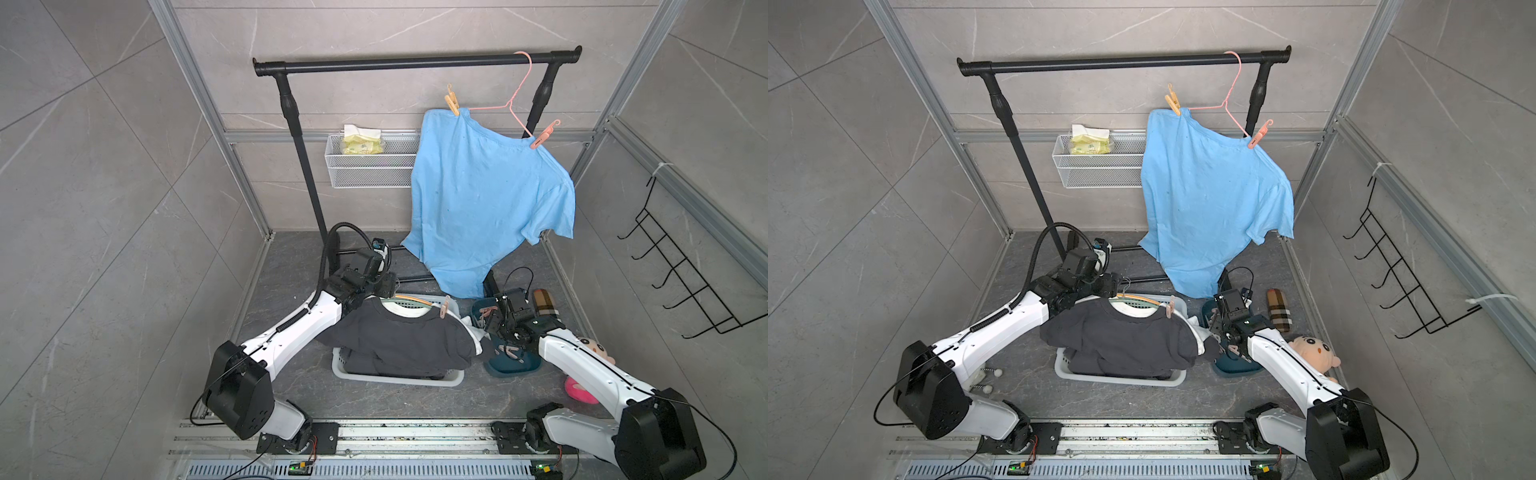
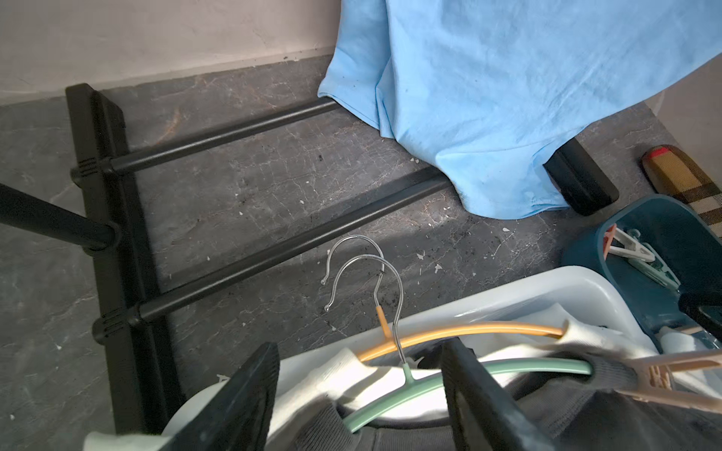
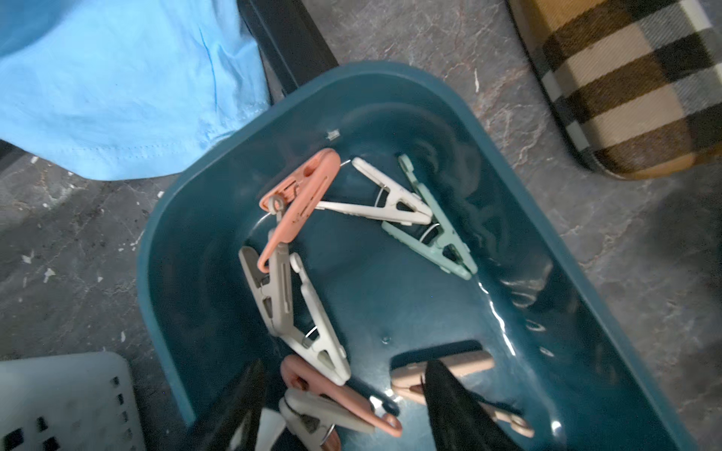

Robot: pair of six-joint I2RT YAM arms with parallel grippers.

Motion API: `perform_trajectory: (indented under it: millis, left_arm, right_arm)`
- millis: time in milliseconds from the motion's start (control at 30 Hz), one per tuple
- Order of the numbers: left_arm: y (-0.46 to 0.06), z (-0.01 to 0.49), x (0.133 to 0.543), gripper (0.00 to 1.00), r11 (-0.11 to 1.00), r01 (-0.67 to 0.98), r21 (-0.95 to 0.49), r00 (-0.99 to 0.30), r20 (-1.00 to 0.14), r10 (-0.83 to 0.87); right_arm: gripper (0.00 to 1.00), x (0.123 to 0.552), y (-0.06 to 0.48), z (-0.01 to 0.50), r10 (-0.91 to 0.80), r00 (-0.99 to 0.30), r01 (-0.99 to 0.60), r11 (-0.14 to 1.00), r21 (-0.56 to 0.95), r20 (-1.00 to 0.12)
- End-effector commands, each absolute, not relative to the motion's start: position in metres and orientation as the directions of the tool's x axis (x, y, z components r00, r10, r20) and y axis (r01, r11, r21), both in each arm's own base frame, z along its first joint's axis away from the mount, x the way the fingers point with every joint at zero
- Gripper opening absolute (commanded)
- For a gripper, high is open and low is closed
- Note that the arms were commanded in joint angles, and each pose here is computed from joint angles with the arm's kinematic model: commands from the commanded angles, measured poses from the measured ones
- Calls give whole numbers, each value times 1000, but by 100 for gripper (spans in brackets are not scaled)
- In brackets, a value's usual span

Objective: Use clothespins to secure the t-shirt on both sides of the hanger
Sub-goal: Place the hanger in the basket, then pick up the clothespin from the storage box.

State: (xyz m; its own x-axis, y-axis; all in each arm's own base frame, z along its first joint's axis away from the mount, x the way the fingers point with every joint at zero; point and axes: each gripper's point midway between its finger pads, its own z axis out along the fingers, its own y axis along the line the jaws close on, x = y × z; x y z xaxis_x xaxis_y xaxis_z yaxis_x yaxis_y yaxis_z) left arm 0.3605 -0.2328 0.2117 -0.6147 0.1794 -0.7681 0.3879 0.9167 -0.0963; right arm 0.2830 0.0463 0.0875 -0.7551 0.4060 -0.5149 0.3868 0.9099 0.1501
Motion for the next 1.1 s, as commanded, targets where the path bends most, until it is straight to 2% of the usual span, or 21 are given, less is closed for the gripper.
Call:
perform_trajectory:
  millis: [0, 67, 167, 233, 533, 900, 1067]
  left_arm:
    - [-227, 226, 360, 76, 909, 414, -36, -539, -815, 214]
    - [-227, 220, 353, 87, 889, 457, -9, -527, -808, 263]
    - [-218, 221, 348, 100, 898, 439, 2, -536, -802, 264]
    - [-215, 224, 345, 100, 897, 442, -23, -535, -809, 243]
    - [-194, 224, 341, 100, 926, 371, -71, -553, -817, 159]
    - [-188, 224, 340, 100, 933, 356, -57, -551, -819, 160]
    - [-191, 221, 339, 100, 927, 369, -66, -562, -810, 166]
  right_arm:
    - [63, 283, 46, 78, 404, -768, 378, 912, 158, -497]
    - [59, 281, 42, 65, 387, -791, 379, 918, 117, -473]
    - [47, 278, 38, 44, 377, -816, 386, 920, 73, -439]
    - [44, 277, 39, 33, 384, -824, 390, 918, 74, -416]
    - [44, 291, 48, 34, 372, -833, 364, 926, 103, -410]
    - [44, 295, 53, 27, 391, -830, 371, 919, 130, -397]
    - [44, 293, 46, 19, 402, -828, 400, 912, 90, -391]
